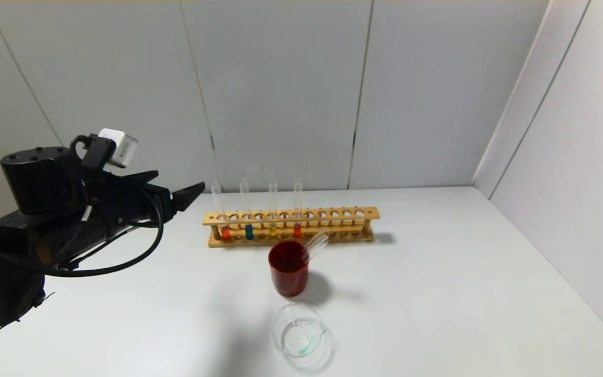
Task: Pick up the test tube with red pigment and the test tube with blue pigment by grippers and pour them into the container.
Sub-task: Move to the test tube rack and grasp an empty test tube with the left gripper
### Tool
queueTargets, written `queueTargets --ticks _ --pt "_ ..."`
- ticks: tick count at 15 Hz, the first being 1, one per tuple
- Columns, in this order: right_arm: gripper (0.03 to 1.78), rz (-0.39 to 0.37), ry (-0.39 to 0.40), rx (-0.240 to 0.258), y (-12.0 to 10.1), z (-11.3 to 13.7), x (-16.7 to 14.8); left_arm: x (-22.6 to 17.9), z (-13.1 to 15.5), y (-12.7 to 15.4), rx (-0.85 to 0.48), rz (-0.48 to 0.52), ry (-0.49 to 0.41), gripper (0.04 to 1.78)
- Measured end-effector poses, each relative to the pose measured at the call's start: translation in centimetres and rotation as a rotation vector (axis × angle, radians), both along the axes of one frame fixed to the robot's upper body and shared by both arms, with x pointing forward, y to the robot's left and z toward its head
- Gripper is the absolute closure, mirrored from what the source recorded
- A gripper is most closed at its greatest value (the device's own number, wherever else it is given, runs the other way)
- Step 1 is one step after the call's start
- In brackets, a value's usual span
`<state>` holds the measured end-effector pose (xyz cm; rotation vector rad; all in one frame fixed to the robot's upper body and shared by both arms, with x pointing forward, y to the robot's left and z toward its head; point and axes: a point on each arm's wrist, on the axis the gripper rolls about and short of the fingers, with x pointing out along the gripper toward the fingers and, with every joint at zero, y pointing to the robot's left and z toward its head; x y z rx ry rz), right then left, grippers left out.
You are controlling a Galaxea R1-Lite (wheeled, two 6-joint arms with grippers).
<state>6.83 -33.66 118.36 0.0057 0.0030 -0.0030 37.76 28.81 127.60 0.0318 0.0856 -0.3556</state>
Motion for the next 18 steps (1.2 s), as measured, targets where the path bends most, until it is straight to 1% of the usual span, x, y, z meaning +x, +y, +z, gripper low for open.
queueTargets --ticks 8,10,13,18 --pt "0.07 0.0 0.0 0.0 0.0 0.0 0.0 2.7 -4.6 -1.0 -0.041 -0.013 0.011 0.07" --pt "0.07 0.0 0.0 0.0 0.0 0.0 0.0 3.4 -5.5 -1.3 -0.04 -0.018 0.029 0.07" --pt "0.07 0.0 0.0 0.0 0.0 0.0 0.0 3.9 -6.4 -1.6 -0.036 -0.023 0.051 0.07" --pt "0.07 0.0 0.0 0.0 0.0 0.0 0.0 5.7 -7.2 -1.9 -0.036 -0.022 0.053 0.07"
